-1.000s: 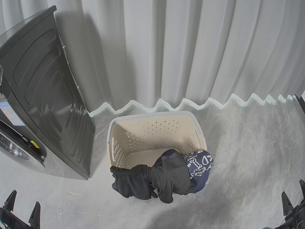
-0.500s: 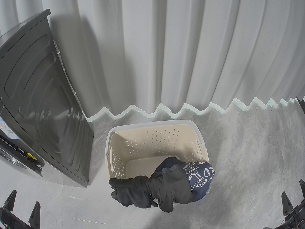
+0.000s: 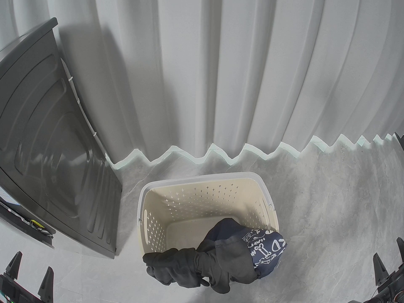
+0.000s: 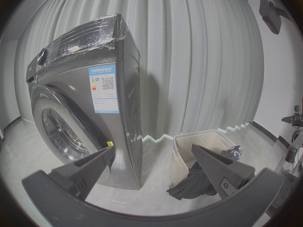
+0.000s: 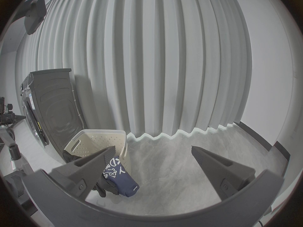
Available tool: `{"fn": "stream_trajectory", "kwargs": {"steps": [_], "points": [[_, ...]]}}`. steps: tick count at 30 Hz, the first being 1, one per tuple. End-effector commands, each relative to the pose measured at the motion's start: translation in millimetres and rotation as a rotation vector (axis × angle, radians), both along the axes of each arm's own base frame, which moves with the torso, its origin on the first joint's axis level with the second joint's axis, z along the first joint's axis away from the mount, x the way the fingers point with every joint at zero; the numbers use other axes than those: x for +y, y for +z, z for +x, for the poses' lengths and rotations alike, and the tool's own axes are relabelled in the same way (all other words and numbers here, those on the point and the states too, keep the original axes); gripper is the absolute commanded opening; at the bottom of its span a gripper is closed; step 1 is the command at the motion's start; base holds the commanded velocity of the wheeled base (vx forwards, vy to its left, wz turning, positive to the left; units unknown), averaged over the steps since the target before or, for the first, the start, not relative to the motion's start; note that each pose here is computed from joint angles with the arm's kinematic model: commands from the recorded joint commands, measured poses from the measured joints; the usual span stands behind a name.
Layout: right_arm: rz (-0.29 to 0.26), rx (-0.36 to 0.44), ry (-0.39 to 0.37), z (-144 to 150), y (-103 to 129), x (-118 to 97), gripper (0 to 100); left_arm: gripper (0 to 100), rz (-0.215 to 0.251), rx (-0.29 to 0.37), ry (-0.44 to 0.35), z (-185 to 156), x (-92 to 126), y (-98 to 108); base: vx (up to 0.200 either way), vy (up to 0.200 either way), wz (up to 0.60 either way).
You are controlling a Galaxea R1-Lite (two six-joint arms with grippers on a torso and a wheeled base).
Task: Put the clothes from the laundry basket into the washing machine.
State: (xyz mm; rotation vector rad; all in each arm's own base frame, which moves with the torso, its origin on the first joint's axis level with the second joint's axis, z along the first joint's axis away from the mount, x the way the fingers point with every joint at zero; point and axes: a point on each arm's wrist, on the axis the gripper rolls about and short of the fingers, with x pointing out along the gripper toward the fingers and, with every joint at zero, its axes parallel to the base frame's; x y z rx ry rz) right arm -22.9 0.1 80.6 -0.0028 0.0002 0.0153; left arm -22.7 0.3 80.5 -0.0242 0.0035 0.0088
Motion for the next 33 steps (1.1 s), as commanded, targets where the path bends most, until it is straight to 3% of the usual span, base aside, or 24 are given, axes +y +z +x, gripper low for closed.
{"fn": "stream_trajectory", "kwargs": {"steps": [1, 20, 25, 33], "points": [[0.000, 0.001, 0.002, 0.1, -5.2, 0.0, 100, 100, -0.002, 0.003, 0.000, 0.1, 0.0, -5.2, 0.000, 0.000, 0.00], [0.001, 0.001, 0.000, 0.1, -5.2, 0.0, 100, 100, -0.002, 0.001, 0.000, 0.0, 0.0, -5.3, 0.000, -0.021, 0.00], [0.001, 0.003, 0.000, 0.1, -5.4, 0.0, 100, 100, -0.002, 0.001, 0.002, 0.0, 0.0, -5.3, 0.200, 0.000, 0.00], [0.001, 0.001, 0.000, 0.1, -5.2, 0.0, 100, 100, -0.002, 0.003, 0.000, 0.1, 0.0, -5.2, 0.000, 0.000, 0.00]]}}
